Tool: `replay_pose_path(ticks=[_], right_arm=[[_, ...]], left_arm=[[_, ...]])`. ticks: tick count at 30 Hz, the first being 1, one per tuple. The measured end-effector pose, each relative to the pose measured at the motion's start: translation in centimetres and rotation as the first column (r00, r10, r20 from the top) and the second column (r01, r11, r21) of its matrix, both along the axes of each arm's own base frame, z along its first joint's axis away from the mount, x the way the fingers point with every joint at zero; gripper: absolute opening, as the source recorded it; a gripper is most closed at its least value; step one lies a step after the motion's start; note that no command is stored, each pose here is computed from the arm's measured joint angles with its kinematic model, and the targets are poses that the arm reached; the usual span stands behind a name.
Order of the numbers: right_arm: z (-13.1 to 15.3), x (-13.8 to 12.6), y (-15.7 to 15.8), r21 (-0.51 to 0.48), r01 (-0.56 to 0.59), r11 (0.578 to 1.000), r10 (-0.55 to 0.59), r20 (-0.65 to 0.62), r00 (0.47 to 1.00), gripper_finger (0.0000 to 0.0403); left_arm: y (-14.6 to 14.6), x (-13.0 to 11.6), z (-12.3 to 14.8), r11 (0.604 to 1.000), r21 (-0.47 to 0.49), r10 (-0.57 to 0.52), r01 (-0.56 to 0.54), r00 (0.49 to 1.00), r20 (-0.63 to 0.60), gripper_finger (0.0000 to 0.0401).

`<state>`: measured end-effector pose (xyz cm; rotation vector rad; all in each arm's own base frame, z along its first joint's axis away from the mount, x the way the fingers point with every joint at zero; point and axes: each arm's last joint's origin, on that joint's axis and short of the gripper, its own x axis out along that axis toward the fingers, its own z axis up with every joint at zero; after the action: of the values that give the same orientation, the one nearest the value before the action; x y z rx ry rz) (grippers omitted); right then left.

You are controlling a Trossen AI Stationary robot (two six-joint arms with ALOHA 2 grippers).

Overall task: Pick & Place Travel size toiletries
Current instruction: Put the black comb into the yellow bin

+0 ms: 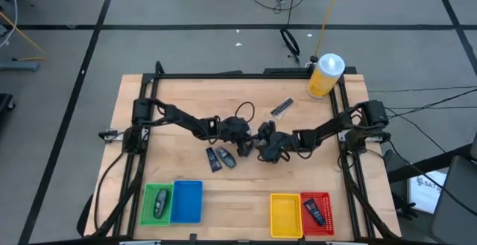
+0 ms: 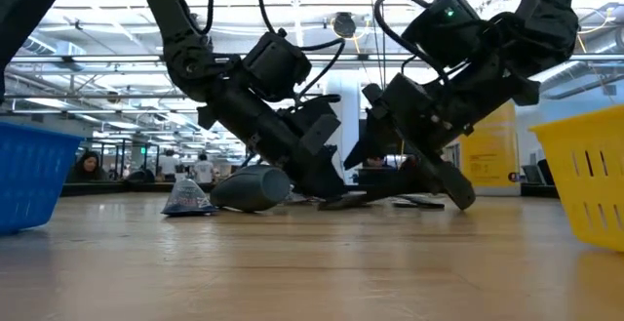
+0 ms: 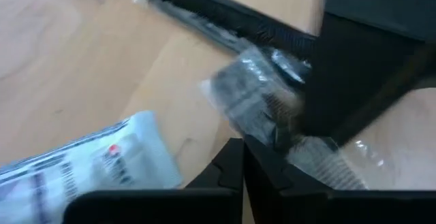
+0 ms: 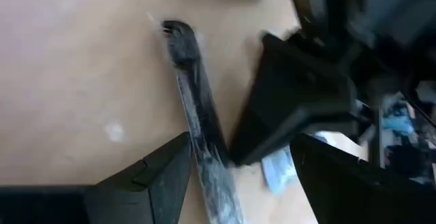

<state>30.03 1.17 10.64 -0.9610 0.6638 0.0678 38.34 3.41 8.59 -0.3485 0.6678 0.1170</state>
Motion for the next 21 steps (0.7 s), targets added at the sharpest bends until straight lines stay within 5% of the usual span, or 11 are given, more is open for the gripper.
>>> replay_pose_path(ticks=[9, 21], right_arm=[[-0.1, 0.0, -0.9, 0.043, 0.057, 0.997, -0.057, 0.004, 0.998, 0.0225], [-0.8, -0.6, -1.0, 0.213, 0.113, 0.971, -0.1, -0.071, 0.992, 0.0086]], left_arm=[[-0.7, 0.0, 0.0, 1.0, 0.004, -0.031, 0.031, 1.0, 0.002, 0.0007], [-2.3, 0.2, 0.3, 0.993, 0.031, -0.114, 0.113, 0.993, 0.019, 0.0009]])
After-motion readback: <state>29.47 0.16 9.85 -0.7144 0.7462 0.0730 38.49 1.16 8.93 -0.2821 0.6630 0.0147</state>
